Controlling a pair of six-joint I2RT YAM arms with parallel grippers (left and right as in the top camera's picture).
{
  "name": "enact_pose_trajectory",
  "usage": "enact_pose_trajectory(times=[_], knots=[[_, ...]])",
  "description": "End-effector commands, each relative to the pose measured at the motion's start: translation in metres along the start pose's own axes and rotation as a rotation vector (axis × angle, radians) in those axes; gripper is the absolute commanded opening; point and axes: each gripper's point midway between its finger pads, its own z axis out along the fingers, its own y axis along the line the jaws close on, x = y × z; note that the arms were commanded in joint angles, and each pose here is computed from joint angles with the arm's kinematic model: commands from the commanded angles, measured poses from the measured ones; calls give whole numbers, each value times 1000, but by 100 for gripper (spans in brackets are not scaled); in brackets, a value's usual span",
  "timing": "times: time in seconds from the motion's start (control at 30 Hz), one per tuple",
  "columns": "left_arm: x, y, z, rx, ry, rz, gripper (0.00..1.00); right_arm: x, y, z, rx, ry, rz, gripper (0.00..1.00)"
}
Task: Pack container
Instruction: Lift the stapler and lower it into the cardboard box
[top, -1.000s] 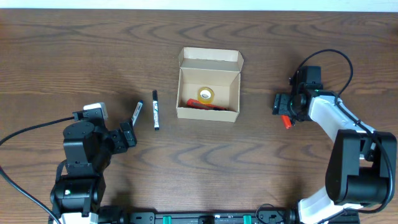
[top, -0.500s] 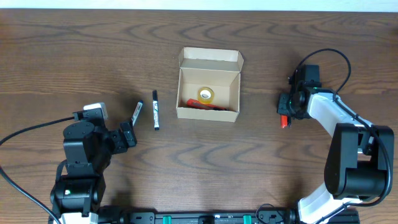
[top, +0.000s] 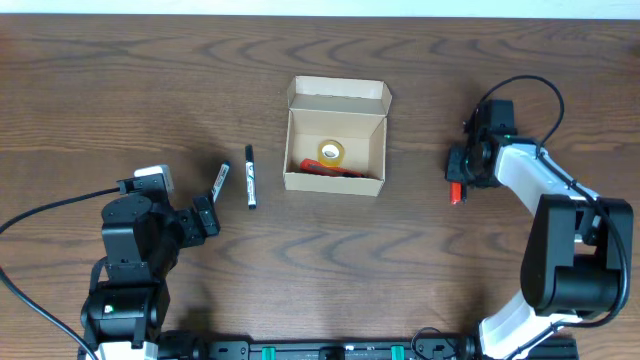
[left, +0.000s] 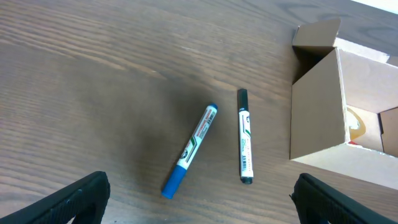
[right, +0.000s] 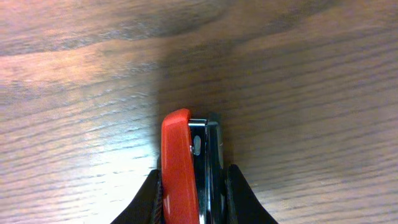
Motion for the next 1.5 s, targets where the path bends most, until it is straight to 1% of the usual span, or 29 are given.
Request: enact_pose_trajectory(times=[0.0,0.17,0.27,0.33,0.4,0.43,0.5,0.57,0.77,0.93,1.1,1.33,1.47], knots=[[-8,-4,-4,10,-20,22,95,-41,21,-30,-88,-89,-22,1],[-8,-4,-4,10,-20,22,95,-89,71,-102,-227,-226,-232,1],[-8,-4,-4,9,-20,22,95,-107,107,-145,-302,-308,-398,1],[-8,-3,-4,9,-20,22,95,-109,138,-172,-364,-363,-582,1],[-9,-3,-4,7,-21,22,95,-99,163,-189,-392,-388,-775,1],[-9,-3,-4,6,-22,22,95,-92,174,-196,-383,-391,-869,1],[-9,-3,-4,6,-21,22,95,-80,189,-201,-362,-386,-996,1],[-9,-2,-4,3,-22,22,95,-66,202,-202,-313,-378,-1148,1],[-9,-2,-4,3,-22,22,95,-49,220,-197,-138,-365,-1367,1],[-9,-2,-4,3,-21,22,95,-36,241,-198,-137,-385,-1519,1],[-9,-2,-4,3,-22,22,95,-25,256,-178,-165,-345,-1571,1],[-9,-2,-4,2,-22,33,95,-4,273,-115,-219,-200,-1618,1],[-9,-2,-4,2,-22,44,95,4,281,-92,-234,-161,-1633,1]])
